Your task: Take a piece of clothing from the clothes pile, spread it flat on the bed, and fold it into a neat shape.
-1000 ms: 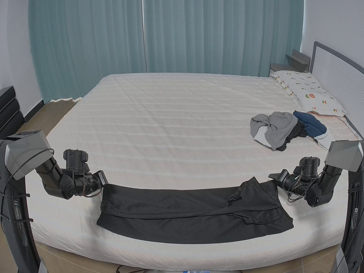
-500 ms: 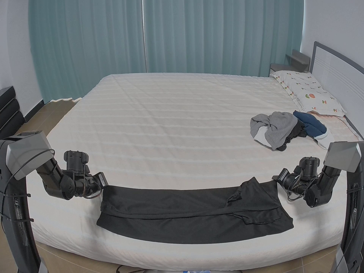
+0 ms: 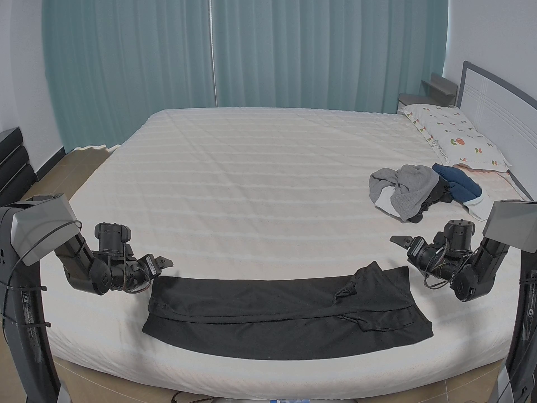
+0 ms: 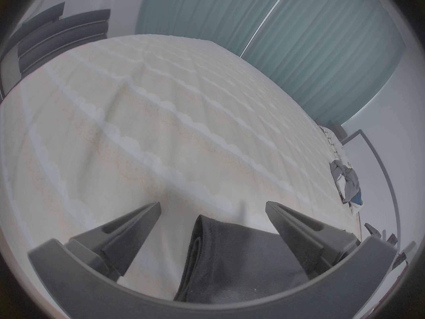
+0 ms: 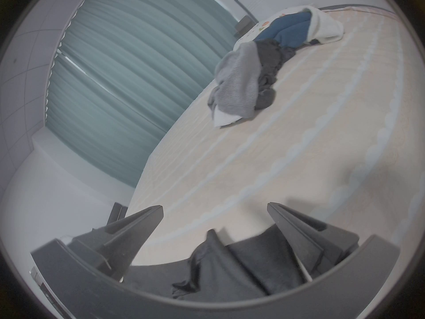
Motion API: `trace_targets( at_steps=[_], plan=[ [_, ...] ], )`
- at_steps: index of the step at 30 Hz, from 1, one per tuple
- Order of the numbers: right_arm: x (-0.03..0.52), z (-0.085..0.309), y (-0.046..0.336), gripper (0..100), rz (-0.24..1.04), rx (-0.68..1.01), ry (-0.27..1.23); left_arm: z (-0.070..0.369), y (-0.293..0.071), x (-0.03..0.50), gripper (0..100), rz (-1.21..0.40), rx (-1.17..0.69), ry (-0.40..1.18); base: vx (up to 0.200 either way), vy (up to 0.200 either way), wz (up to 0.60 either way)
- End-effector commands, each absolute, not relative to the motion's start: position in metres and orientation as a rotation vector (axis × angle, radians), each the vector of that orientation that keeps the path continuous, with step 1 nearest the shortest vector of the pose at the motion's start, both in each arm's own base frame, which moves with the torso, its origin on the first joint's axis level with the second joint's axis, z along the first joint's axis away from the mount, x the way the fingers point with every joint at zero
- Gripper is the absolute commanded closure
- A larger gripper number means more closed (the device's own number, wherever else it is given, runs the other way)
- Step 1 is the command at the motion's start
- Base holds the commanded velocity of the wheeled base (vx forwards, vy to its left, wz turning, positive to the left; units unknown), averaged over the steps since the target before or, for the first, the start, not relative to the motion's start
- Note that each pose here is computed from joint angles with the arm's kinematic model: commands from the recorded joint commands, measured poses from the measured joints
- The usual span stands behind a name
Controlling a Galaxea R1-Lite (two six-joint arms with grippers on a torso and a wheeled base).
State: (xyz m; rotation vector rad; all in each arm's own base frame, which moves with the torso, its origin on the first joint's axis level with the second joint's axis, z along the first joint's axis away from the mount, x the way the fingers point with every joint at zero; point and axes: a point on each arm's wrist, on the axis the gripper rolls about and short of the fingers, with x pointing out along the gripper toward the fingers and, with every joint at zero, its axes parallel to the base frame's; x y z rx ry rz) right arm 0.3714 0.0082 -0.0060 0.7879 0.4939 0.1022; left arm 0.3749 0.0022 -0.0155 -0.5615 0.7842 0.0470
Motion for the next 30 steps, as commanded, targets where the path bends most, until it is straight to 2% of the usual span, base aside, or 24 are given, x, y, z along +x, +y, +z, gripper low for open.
trace_targets(
  at_steps=[1, 4, 8, 14, 18, 30],
  plan=[
    [0.362, 0.045, 0.043, 0, 0.209, 0.761, 0.49, -0.018, 0.009, 0.379, 0, 0.035, -0.625, 0.784, 0.0, 0.0, 0.0],
    [0.359, 0.053, 0.084, 0, 0.282, 0.736, 0.599, -0.015, 0.017, 0.378, 0, -0.015, -0.703, 0.795, 0.0, 0.0, 0.0],
    [0.359, 0.046, 0.118, 0, 0.292, 0.691, 0.691, -0.013, 0.017, 0.379, 0, -0.047, -0.792, 0.802, 0.0, 0.0, 0.0],
    [0.359, 0.033, 0.145, 0, 0.283, 0.642, 0.818, -0.013, 0.017, 0.383, 0, -0.041, -0.815, 0.781, 0.0, 0.0, 0.0],
    [0.358, 0.031, 0.15, 0, 0.262, 0.617, 0.888, -0.013, 0.016, 0.384, 0, -0.041, -0.81, 0.774, 0.0, 0.0, 0.0],
    [0.351, 0.024, 0.146, 0, 0.202, 0.52, 0.966, -0.013, 0.015, 0.384, 0, -0.04, -0.808, 0.776, 0.0, 0.0, 0.0]
  ],
)
